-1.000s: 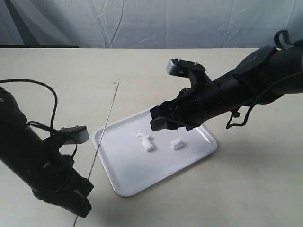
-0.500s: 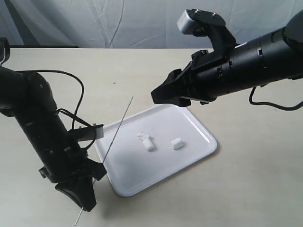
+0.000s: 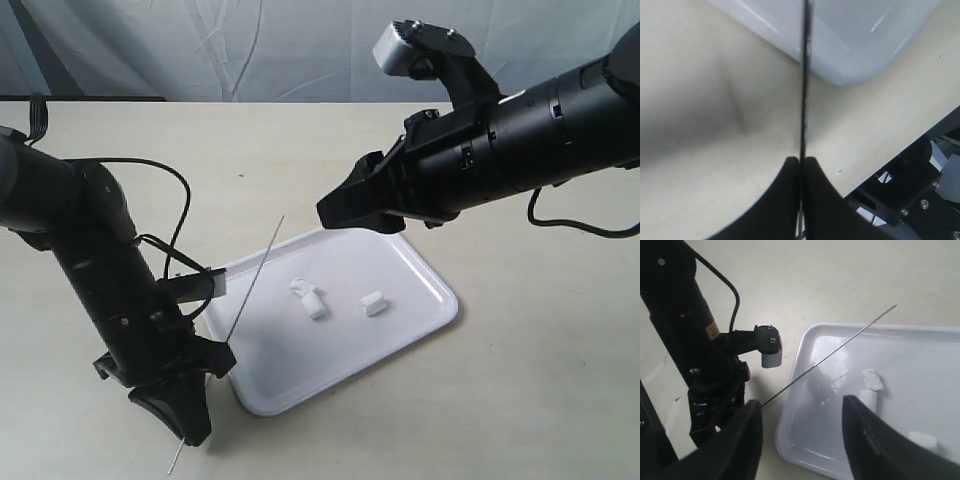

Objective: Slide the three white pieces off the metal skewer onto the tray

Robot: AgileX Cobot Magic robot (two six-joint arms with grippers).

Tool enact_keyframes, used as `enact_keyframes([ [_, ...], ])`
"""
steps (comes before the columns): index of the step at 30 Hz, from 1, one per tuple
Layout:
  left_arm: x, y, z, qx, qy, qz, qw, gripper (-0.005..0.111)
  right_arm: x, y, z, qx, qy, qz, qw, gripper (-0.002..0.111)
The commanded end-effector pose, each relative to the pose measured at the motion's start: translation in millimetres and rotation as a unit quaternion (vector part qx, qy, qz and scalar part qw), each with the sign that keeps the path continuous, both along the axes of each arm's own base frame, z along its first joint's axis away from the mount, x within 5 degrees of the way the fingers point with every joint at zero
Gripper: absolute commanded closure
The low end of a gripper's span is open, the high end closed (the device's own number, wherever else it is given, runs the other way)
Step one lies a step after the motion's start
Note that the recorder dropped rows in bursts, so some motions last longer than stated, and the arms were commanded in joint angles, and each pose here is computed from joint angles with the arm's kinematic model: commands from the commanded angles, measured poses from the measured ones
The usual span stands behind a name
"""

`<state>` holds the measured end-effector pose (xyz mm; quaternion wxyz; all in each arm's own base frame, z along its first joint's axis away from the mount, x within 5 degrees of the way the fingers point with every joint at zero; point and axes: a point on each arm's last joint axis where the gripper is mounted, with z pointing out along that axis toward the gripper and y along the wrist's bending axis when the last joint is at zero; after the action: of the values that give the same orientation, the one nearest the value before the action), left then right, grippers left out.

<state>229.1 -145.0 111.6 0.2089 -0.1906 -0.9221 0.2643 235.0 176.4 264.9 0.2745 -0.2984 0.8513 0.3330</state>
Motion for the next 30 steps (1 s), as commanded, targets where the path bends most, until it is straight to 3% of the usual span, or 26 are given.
enact_keyframes([
  [1, 3, -3, 0, -0.003, -0.015, 0.009, 1.0, 0.096, -2, -1, 1, 0.0, 0.0, 0.007, 1.0, 0.06],
  [7, 4, -3, 0, -0.004, -0.017, 0.012, 1.0, 0.07, -3, -1, 1, 0.0, 0.002, 0.008, 1.0, 0.06],
  [14, -6, 0, 9, -0.006, 0.045, -0.042, 0.998, 0.069, -3, -1, 1, -0.005, 0.001, 0.013, 1.0, 0.06],
  [18, -6, 1, 8, -0.009, 0.043, -0.047, 0.998, 0.069, -7, -1, 0, -0.006, 0.012, 0.029, 0.999, 0.06],
  [24, -7, 0, 44, -0.044, -0.024, -0.052, 0.997, 0.069, -16, -3, -4, -0.039, 0.03, 0.085, 0.995, 0.06],
  [27, -13, 2, 77, -0.068, -0.091, -0.057, 0.992, 0.069, -25, -5, -4, -0.051, 0.046, 0.121, 0.99, 0.06],
  [30, -26, 8, 118, -0.095, -0.189, -0.064, 0.975, 0.069, -32, -7, 5, -0.043, 0.042, 0.132, 0.989, 0.06],
])
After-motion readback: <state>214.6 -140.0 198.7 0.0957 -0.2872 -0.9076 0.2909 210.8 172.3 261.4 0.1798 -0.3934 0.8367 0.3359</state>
